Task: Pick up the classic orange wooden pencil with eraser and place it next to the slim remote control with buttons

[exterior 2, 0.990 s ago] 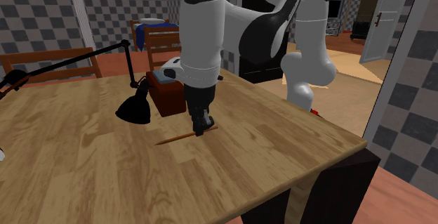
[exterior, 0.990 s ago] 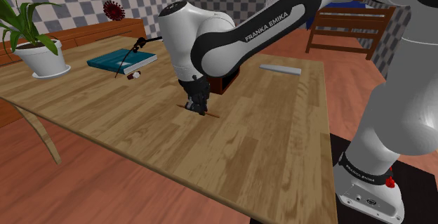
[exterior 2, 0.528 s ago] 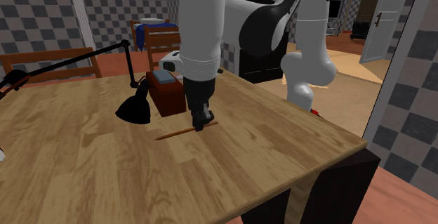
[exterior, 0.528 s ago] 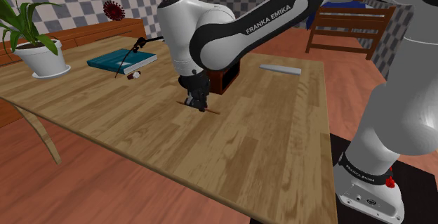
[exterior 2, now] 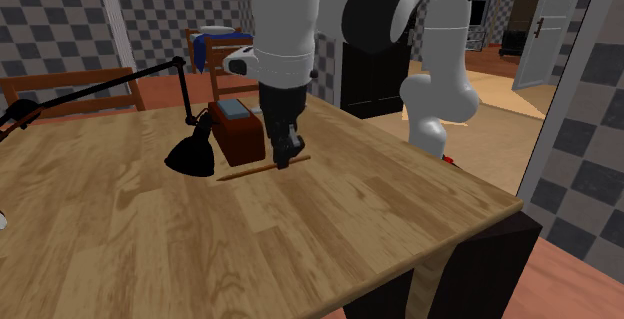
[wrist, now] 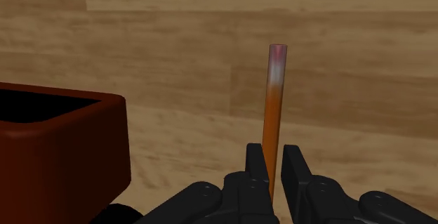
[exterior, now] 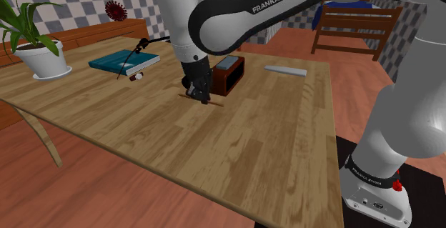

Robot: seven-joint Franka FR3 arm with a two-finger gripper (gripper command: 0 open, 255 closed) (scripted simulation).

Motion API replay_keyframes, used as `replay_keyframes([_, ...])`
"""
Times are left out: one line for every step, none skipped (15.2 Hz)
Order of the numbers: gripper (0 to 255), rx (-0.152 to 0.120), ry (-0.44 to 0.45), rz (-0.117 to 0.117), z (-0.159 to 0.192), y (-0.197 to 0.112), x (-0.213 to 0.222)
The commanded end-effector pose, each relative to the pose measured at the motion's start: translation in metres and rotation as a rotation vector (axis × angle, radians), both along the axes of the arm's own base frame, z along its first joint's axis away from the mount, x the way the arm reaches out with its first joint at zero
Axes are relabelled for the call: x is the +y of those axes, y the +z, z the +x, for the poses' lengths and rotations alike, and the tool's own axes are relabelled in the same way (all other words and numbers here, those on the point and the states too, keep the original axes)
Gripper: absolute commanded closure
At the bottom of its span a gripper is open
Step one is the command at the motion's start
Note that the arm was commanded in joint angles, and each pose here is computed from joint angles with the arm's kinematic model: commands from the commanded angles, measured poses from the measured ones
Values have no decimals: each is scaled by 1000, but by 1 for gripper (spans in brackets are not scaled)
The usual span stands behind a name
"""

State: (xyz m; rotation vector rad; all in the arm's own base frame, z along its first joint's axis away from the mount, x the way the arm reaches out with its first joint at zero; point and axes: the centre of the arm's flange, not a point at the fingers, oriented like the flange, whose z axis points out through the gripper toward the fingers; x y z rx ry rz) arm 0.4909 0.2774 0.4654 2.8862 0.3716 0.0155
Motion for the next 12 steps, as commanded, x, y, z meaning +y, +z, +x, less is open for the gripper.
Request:
replay_keyframes([255, 0, 0, 0, 0, 12, 0])
replay_keyframes([255, 0, 0, 0, 0, 17, 0])
replay_keyframes([255, 0, 0, 0, 0, 22, 0])
replay_keyframes([255, 0, 0, 0, 0, 27, 0])
replay_keyframes([255, 0, 0, 0, 0, 28, 0])
replay_keyframes([255, 0, 0, 0, -6, 28, -12])
replay_keyframes([255, 0, 0, 0, -13, 28, -23])
replay_keyframes([255, 0, 0, 0, -19, 28, -35])
replay_keyframes([255, 0, 0, 0, -25, 28, -47])
replay_keyframes([255, 0, 0, 0, -32, 28, -58])
replay_keyframes([255, 0, 0, 0, -38, 28, -70])
replay_keyframes([255, 0, 0, 0, -44, 28, -81])
